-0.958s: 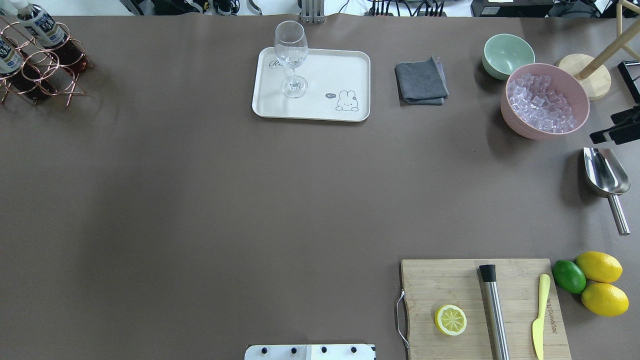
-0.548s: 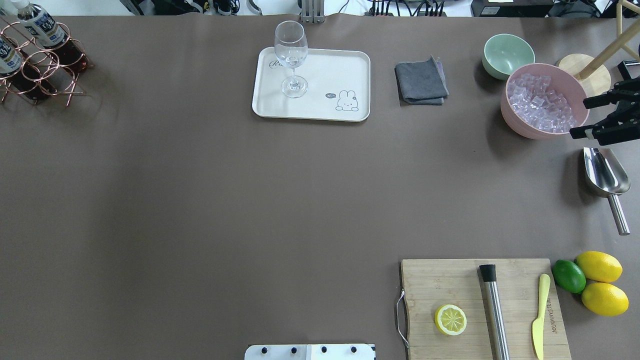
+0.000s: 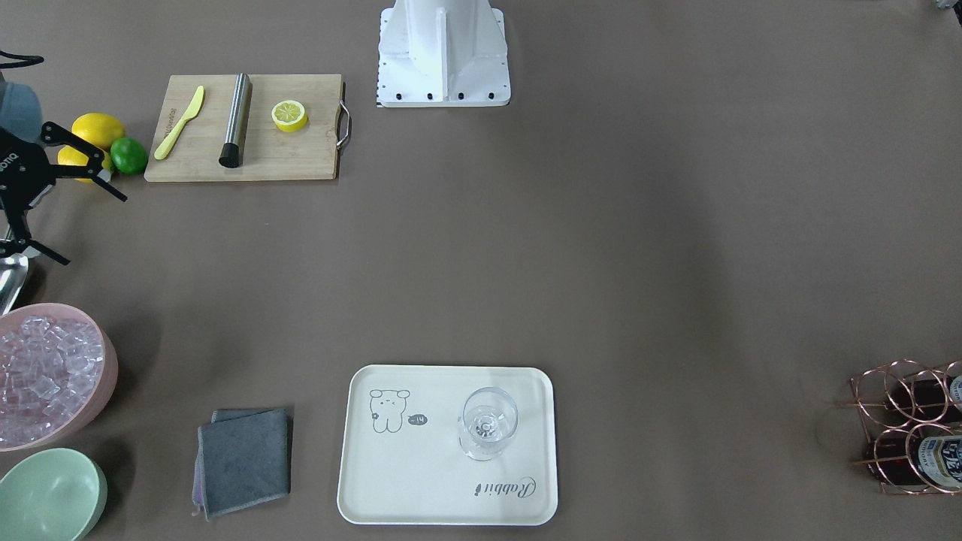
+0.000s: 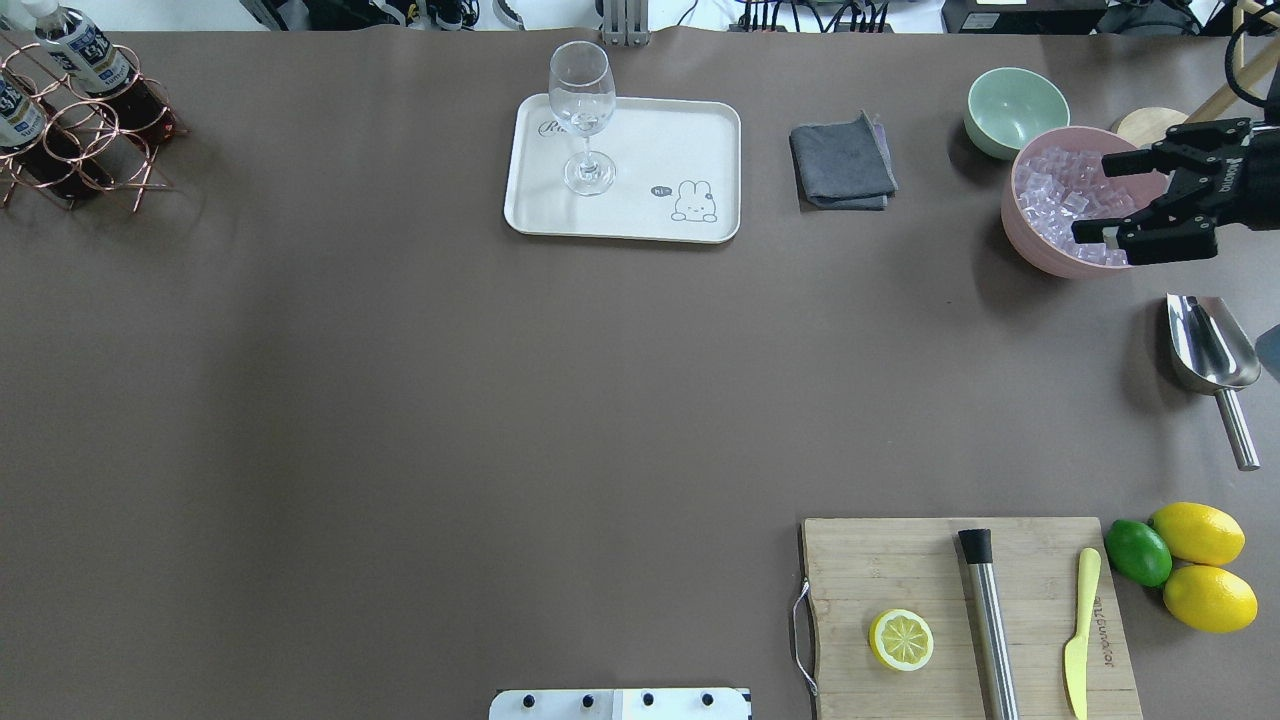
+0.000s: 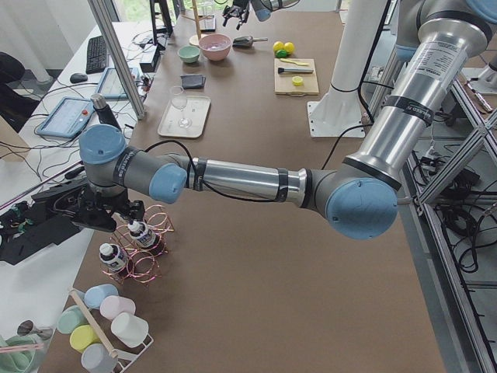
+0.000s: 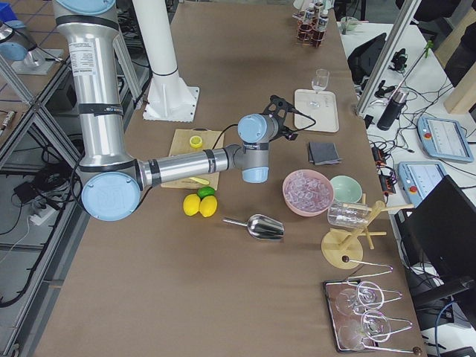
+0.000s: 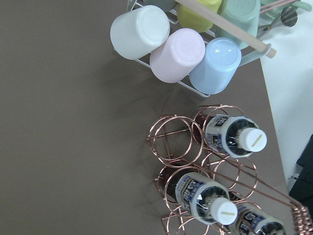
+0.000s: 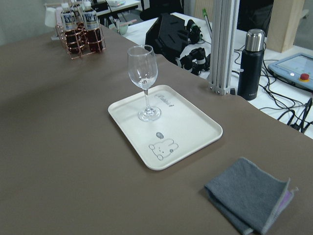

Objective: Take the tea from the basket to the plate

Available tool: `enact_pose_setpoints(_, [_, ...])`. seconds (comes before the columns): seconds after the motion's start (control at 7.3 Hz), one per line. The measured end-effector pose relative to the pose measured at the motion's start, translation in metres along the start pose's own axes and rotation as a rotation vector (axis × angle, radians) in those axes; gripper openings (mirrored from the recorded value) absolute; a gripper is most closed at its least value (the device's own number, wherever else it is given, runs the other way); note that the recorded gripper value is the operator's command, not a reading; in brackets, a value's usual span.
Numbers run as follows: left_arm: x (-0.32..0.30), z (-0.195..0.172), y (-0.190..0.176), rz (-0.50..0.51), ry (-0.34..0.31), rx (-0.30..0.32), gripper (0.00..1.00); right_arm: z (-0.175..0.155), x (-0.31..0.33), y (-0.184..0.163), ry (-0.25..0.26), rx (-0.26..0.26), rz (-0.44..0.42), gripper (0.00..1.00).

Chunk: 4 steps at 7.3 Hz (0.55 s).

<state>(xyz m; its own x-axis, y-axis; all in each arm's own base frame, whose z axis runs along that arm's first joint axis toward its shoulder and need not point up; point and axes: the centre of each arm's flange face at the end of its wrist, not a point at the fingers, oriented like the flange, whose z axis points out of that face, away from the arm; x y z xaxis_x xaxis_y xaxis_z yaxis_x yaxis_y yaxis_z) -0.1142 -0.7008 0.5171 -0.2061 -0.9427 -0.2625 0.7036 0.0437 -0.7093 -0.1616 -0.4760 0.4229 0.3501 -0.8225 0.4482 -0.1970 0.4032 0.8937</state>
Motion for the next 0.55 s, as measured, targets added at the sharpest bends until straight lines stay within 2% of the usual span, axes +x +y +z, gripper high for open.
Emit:
enact_pose_setpoints(0.27, [0.015,0.005,0.015,-0.025,0.007,0.007,0.98,0.034,-0.012,0.032,-0.04,0.174,-0.028,1.0])
enact_pose_setpoints(0.41, [0.017,0.01,0.021,-0.02,0.006,0.005,0.98,0.063,-0.023,0.05,-0.085,0.254,-0.049,1.0])
enact_pose_setpoints(0.55, [0.017,0.016,0.025,-0.013,0.01,0.0,0.97,0.092,-0.04,0.059,-0.13,0.314,-0.059,1.0])
